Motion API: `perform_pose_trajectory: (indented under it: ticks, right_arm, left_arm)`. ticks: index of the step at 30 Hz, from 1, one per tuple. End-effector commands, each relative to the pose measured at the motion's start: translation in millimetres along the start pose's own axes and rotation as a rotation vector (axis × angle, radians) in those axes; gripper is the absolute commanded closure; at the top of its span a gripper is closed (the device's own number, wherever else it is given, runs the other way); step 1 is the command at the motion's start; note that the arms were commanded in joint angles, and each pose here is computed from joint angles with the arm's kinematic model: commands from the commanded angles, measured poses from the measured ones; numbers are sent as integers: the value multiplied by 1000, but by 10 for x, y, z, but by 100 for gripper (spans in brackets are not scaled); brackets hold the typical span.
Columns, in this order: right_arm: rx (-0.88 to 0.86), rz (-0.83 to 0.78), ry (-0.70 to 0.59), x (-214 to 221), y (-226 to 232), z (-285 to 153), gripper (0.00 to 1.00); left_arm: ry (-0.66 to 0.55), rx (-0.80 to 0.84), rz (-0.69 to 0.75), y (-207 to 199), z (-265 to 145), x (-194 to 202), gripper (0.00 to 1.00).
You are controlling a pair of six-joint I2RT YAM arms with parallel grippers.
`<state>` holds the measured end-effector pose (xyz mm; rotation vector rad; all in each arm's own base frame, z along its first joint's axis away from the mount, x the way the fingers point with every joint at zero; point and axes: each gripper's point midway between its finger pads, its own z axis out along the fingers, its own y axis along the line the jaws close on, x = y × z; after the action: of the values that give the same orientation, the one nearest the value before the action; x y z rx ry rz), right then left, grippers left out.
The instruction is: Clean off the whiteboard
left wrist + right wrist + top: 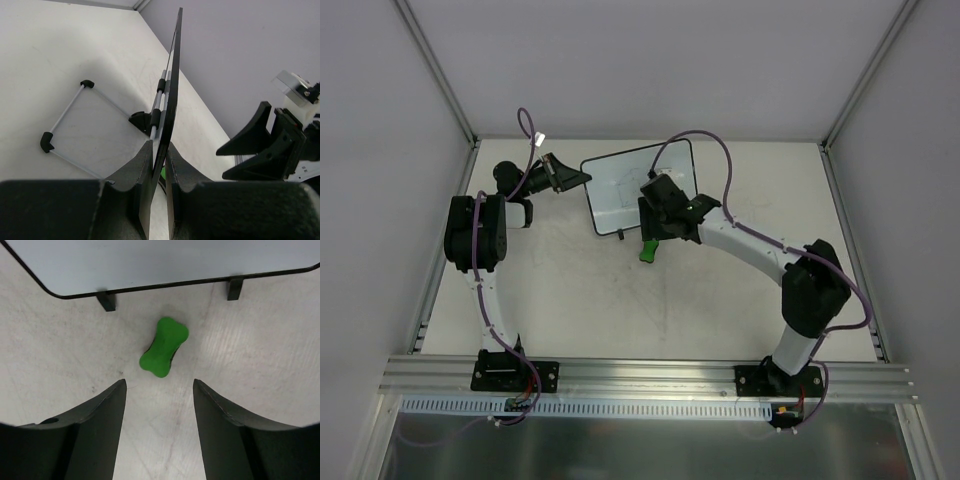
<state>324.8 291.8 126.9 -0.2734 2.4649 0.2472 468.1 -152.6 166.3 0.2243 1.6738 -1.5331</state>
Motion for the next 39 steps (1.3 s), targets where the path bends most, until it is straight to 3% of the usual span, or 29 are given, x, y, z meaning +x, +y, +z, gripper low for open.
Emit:
perform_pose_trajectory:
  ticks: [1, 9, 21, 22, 25, 39]
  right_arm:
    - [110, 136, -73, 24, 95, -23, 41]
    - [183, 293, -44, 242, 124, 278, 50]
    - [167, 422, 31, 385, 139, 628, 43]
    - [166, 429, 39, 407, 149, 650, 36]
    - [157, 437, 63, 477, 192, 751, 35]
    - [186, 401, 46, 417, 111, 831, 48]
  left_arm:
    - [-2, 153, 322, -468, -41, -96, 100]
    - [-7, 147, 321, -474, -67, -110, 100]
    - [-8, 144, 322, -492, -95, -119, 100]
    - [-9, 144, 325, -492, -98, -131, 100]
    - [-14, 138, 323, -482, -119, -145, 100]
    - [-13, 137, 320, -478, -127, -142, 100]
